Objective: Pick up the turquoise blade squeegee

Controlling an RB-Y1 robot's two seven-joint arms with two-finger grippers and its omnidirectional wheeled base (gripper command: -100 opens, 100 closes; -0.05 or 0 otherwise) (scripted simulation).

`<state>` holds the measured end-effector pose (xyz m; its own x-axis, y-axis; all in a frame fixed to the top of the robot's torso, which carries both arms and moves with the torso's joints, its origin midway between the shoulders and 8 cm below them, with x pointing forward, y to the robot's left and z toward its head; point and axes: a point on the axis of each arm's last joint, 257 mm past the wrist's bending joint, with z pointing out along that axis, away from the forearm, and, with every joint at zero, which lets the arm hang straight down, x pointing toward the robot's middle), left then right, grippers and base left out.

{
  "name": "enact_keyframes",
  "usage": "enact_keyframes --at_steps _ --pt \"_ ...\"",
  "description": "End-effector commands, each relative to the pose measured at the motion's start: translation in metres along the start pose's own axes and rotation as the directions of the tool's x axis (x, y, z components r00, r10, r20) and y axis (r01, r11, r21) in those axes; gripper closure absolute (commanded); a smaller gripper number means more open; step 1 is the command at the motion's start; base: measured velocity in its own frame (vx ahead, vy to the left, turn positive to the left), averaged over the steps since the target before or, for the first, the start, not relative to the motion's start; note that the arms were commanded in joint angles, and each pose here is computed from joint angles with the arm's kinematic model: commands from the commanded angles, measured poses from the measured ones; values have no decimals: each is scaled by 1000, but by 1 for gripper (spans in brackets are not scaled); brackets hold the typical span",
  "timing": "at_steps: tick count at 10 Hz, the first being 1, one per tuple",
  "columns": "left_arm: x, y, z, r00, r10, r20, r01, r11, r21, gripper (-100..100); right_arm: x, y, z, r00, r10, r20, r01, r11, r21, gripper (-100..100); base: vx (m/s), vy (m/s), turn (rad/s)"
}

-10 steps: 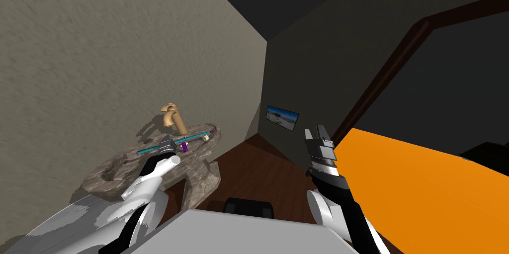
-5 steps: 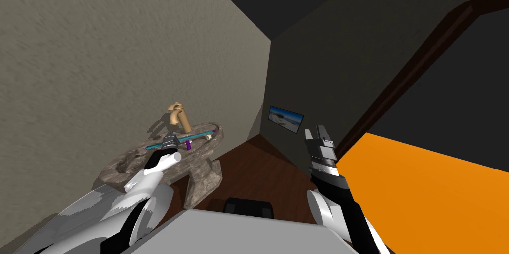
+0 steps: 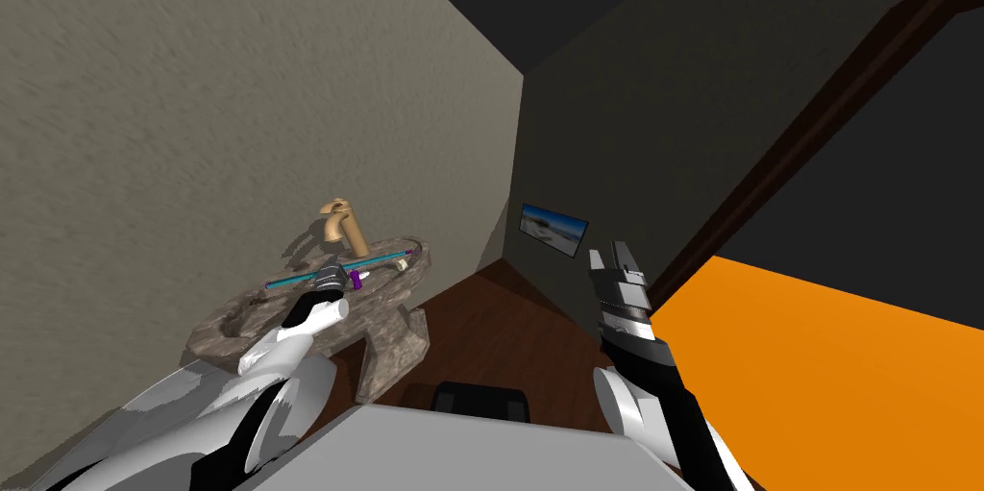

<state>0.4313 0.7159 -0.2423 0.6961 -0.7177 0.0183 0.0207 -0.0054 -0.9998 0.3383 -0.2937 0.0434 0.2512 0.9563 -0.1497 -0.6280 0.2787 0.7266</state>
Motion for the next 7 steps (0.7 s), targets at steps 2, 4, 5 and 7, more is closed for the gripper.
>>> enact_keyframes --at_steps 2,4,5,7 --pt "15 -19 14 999 17 -46 -15 999 31 -100 0 0 0 1000 0 0 0 1000 0 0 28 -31 196" --pt "11 -5 12 997 48 -61 -49 999 -6 -100 0 0 0 1000 0 0 0 1000 0 0 50 -76 157" --pt "13 -2 12 996 49 -70 -50 999 -11 -100 0 0 0 1000 0 0 0 1000 0 0 2 -17 -40" --pt "14 -2 12 997 7 -74 -8 1000 -15 -100 0 0 0 1000 0 0 0 1000 0 0 -7 6 -6"
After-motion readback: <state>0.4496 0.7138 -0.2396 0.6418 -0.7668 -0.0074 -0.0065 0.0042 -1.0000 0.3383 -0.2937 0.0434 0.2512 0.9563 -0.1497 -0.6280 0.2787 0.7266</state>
